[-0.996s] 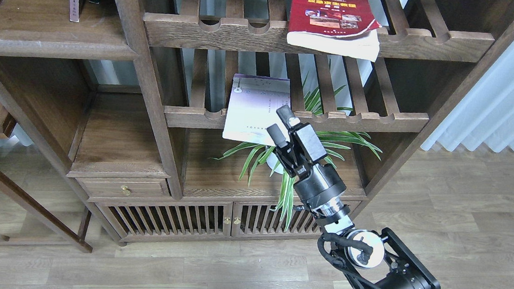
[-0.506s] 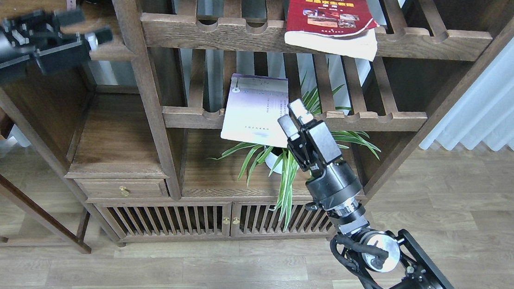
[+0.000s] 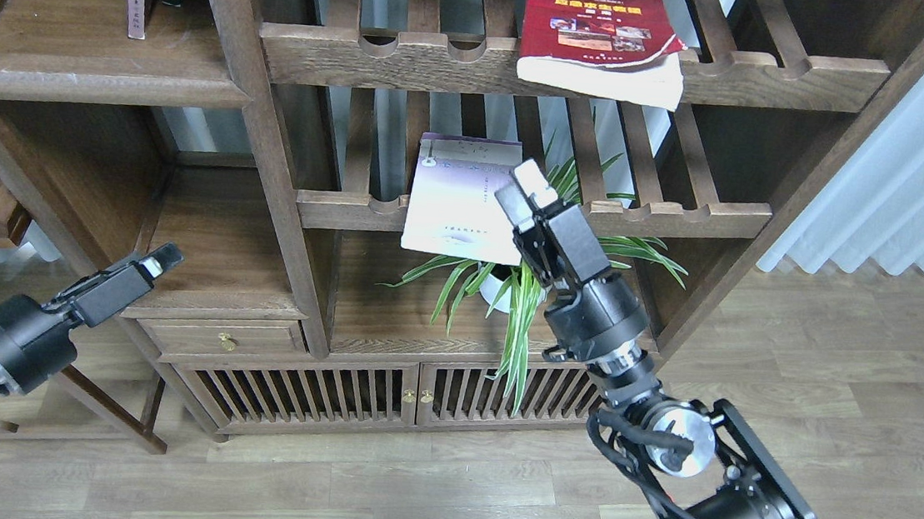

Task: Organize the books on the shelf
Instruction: 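Raise the right gripper to the red book on the upper shelf and grasp it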

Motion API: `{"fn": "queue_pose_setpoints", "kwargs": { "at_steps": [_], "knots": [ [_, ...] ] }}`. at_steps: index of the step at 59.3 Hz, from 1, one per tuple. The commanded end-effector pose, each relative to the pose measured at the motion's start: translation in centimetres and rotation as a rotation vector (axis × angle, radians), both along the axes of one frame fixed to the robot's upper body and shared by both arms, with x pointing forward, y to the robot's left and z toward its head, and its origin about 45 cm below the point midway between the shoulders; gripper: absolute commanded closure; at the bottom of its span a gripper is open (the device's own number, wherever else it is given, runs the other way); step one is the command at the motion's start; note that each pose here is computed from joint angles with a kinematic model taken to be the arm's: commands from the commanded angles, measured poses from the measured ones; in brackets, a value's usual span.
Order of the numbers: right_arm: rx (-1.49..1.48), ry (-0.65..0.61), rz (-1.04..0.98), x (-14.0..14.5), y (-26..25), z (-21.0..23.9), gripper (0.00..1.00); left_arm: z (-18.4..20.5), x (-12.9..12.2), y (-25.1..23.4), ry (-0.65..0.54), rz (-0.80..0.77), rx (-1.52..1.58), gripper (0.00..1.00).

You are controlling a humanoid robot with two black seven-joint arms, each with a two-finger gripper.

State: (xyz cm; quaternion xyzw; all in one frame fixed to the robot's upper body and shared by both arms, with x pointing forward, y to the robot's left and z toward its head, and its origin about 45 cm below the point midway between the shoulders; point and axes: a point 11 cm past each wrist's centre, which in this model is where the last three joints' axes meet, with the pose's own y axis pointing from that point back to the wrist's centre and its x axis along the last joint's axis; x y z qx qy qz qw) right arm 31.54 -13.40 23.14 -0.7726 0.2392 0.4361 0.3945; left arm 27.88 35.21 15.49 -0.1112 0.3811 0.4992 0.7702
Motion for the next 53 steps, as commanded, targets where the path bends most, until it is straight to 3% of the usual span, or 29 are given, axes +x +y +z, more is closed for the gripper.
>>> {"fn": "queue_pose_setpoints", "kwargs": {
  "at_steps": [1, 10, 53],
  "knots": [
    [-0.061, 0.077, -0.083, 3.4, 0.1, 1.7, 0.01, -1.0, -0.2, 1.4, 0.023, 0.063, -0.019, 0.00],
    [-0.136, 0.204, -0.162, 5.4, -0.4, 0.5, 0.01, -3.0, -0.9, 1.7, 0.074, 0.101, -0.041, 0.00],
    [-0.073, 0.125, -0.236, 7.5, -2.6, 3.9, 0.01, -3.2, -0.8, 3.3, 0.078, 0.153, -0.040, 0.00]
  ]
}}
